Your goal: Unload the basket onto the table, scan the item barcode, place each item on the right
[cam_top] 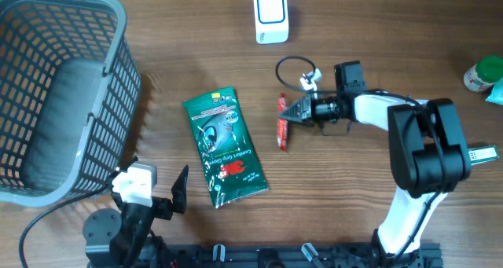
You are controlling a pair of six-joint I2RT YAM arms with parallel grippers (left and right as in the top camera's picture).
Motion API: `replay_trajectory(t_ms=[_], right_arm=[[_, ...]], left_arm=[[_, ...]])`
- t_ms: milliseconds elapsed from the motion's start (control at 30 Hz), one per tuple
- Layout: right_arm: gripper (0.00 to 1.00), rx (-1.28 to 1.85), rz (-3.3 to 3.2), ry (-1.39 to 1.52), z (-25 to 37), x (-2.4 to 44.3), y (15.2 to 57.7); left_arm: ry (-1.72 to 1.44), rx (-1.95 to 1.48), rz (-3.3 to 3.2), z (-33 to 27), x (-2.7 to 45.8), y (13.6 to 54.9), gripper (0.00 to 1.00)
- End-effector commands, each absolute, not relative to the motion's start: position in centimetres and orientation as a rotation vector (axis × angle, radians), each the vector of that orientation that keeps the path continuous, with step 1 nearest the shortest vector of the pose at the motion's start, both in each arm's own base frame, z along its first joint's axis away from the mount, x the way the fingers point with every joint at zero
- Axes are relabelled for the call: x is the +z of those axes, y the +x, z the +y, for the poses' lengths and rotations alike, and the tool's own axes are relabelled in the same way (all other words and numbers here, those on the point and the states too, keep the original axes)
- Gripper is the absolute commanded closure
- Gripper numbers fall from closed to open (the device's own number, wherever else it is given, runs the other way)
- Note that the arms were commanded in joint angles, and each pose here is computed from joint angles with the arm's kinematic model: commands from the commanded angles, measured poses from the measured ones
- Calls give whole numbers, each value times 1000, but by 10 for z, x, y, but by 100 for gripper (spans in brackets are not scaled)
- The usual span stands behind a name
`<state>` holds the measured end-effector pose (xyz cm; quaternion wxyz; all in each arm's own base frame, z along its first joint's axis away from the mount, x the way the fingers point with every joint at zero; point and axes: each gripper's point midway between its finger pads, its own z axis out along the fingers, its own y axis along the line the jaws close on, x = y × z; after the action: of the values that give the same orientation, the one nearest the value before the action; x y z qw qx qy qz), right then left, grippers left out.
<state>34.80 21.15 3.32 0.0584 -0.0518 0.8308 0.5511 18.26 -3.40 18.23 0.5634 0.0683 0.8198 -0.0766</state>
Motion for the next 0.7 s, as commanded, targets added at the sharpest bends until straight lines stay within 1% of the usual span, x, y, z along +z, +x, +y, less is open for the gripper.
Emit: replay_trajectory(t_ms=[0, 67, 300, 467, 667], right_arm=[[96, 2135, 1969, -629, 226, 122, 326], [96, 2038, 1855, -767, 227, 127, 332], [95, 1771, 1544, -1086, 233, 151, 343], [96, 1707, 1472, -1176, 241, 175, 341], [96, 1634, 1406, -1261, 248, 210, 322]], left_arm=[[163, -201, 1927, -37, 181, 182, 0], [163, -201, 1927, -37, 181, 182, 0], [163, -201, 1927, -37, 181, 182, 0], [163, -201, 1927, -37, 181, 182, 0], [163, -201, 1927, -37, 181, 182, 0]])
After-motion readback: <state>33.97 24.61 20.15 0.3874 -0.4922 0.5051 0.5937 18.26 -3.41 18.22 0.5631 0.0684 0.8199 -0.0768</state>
